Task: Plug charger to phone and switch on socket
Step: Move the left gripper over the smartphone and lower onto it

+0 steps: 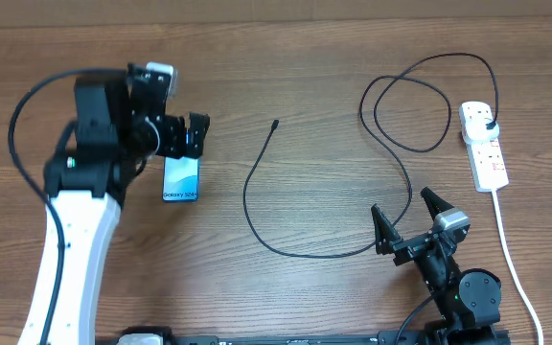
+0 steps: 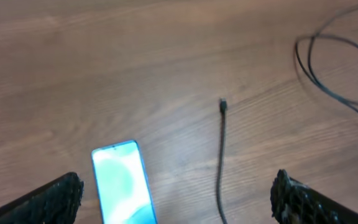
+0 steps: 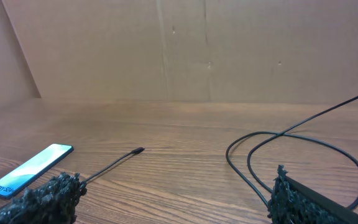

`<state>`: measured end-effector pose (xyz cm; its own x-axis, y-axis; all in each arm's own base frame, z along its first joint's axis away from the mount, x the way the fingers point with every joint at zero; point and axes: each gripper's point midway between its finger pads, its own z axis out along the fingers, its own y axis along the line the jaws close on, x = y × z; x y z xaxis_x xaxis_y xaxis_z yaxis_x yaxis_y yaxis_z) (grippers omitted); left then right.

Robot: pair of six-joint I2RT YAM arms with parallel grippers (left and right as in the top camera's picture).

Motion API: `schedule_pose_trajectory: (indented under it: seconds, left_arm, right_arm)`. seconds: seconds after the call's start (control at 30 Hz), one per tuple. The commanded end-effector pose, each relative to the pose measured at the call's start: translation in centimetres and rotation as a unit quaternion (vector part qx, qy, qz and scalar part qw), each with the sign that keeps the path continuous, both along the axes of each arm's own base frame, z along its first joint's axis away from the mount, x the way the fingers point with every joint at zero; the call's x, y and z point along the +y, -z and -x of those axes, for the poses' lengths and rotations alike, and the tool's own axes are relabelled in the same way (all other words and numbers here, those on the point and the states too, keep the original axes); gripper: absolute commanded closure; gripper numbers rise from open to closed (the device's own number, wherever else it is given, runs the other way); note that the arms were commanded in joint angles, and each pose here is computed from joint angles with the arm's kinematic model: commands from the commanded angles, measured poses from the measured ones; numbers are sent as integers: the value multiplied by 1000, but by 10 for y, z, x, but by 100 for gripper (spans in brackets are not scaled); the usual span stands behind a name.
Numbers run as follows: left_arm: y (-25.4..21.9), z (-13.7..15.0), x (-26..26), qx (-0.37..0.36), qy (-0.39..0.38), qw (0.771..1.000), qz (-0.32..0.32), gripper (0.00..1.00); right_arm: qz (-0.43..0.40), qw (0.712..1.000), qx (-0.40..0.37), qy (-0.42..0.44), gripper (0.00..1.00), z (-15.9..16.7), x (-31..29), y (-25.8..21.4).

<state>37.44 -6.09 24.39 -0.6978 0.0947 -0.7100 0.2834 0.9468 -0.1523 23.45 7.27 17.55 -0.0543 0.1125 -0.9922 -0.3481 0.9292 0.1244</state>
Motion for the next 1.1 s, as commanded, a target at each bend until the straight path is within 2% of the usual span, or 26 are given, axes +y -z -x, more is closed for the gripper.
schedule_pose_trajectory:
  seconds: [0.0,0.17,0.33,0.53,0.73,0.93,1.07]
  left_arm:
    - [-18,-4,-15,12,28,999,42,1]
    - [-9,9,-13,52,23,998,38,0]
    - [-8,17,-23,68,43,995,61,1]
    - [-3,17,-23,87,26,993,75,0]
    - [13,-4,-17,116,-9,990,77,0]
    - [13,-33,9,170,-84,982,22,0]
    - [29,-39,21,212,-116,970,-4,1]
  right_arm:
    - [-1,1000,-1,2,0,0,-1,2]
    - [-1,1000,-1,2,0,0,-1,2]
    - [-1,1000,-1,2,0,0,-1,2]
    - [-1,1000,-1,2,0,0,-1,2]
    - [-1,1000,-1,2,0,0,-1,2]
    - [-1,1000,-1,2,0,0,-1,2]
    - [-1,1000,-1,2,0,0,-1,2]
